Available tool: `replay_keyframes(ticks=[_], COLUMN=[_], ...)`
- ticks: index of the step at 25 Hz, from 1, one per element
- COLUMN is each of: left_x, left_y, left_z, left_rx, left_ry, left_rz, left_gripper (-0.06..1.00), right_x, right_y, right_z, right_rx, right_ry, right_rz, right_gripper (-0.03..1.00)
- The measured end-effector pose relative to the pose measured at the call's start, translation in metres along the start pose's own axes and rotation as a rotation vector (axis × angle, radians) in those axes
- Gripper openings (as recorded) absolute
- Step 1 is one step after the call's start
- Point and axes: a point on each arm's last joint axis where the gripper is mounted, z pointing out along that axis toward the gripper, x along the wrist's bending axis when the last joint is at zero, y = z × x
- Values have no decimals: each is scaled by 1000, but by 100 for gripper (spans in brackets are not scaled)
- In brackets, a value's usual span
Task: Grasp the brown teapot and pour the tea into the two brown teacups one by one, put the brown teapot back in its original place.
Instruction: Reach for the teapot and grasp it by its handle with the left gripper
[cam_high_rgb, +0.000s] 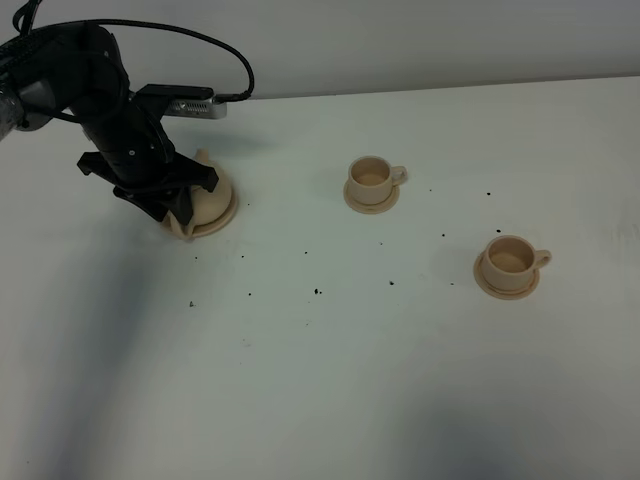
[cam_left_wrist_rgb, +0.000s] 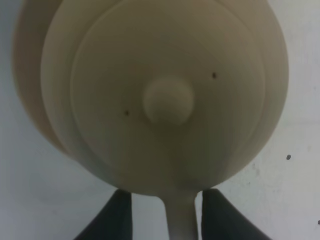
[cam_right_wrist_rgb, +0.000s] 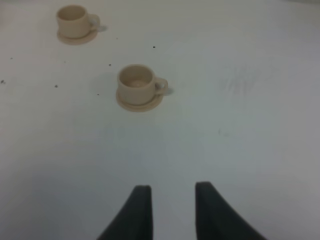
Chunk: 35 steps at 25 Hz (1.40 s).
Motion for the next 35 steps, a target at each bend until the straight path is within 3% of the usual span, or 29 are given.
replay_keyframes(ticks=[6,11,25,35], left_x=[0,0,1,9], left_y=[0,1,-1,-9], left_z=[0,0,1,-17], left_rx=[-5,-14,9,60], left_ry=[2,4,11,103], left_rz=[0,0,51,111], left_gripper=[29,15,15,15], right_x=[0,0,0,0], right_y=[0,0,0,0], right_z=[0,0,0,0], right_rx=[0,0,0,0], right_ry=[0,0,0,0], right_rz=[0,0,0,0], right_gripper=[24,24,24,24])
